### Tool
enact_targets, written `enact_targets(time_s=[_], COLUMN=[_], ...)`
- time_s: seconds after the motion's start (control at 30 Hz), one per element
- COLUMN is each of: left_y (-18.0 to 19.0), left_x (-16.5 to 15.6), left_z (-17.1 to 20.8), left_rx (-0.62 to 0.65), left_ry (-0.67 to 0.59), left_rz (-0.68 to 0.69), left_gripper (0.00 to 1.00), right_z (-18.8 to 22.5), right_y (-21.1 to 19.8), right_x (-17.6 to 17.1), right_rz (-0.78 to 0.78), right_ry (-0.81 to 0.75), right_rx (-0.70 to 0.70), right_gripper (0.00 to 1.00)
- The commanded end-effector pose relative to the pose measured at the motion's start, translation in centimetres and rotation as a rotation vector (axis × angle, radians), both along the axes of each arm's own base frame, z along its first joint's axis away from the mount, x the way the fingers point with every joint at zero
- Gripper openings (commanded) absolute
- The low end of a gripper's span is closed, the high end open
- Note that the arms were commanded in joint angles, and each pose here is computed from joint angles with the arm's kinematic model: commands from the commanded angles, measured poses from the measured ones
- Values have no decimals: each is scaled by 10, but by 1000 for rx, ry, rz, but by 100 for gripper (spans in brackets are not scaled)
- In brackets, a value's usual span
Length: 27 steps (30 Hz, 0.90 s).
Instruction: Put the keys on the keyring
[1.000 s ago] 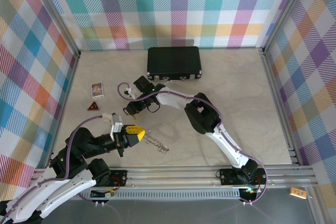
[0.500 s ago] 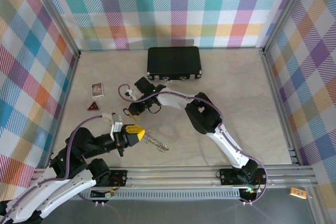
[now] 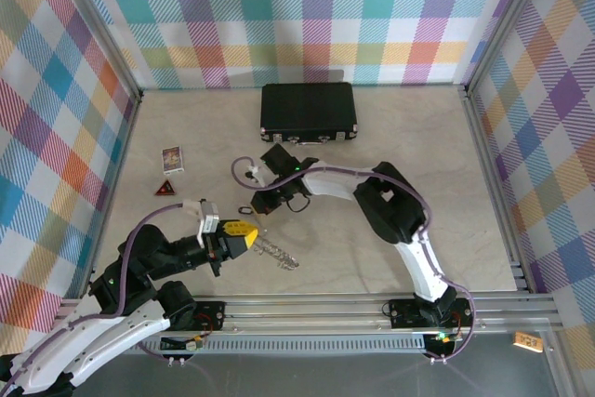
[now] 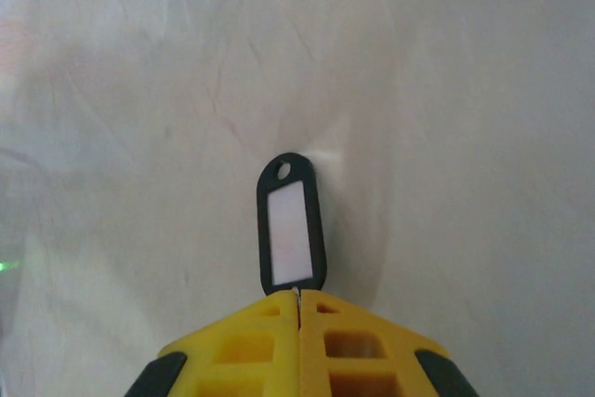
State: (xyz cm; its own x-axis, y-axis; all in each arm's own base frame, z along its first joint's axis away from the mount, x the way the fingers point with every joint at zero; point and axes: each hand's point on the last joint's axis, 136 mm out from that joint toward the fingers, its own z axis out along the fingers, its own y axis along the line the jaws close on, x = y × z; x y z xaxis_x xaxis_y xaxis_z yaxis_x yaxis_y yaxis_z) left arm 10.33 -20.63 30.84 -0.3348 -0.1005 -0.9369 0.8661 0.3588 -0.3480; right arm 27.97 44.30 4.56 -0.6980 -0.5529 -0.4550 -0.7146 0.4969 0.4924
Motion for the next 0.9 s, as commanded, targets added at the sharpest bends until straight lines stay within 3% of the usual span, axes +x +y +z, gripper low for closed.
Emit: enact_targets(time_s=[0.0, 0.23, 0.43, 0.87], left_y=[-1, -9, -15, -22], left_x=[0, 3, 8, 12], left_z=[18, 16, 9, 3], left_rx=[-42, -42, -22, -2], left_ry=[-33, -31, -16, -11], left_rz=[-3, -17, -20, -28], left_gripper=[0, 0, 0, 0], right_z=[13, -1, -10, -27], right_y=[-33, -111, -152, -183], right_x=[-1, -45, -73, -98], right_rz=[-67, -152, -219, -266], right_ry=[-56, -19, 22, 84], right_rx=[-58, -233, -299, -363], right_gripper=[0, 0, 0, 2])
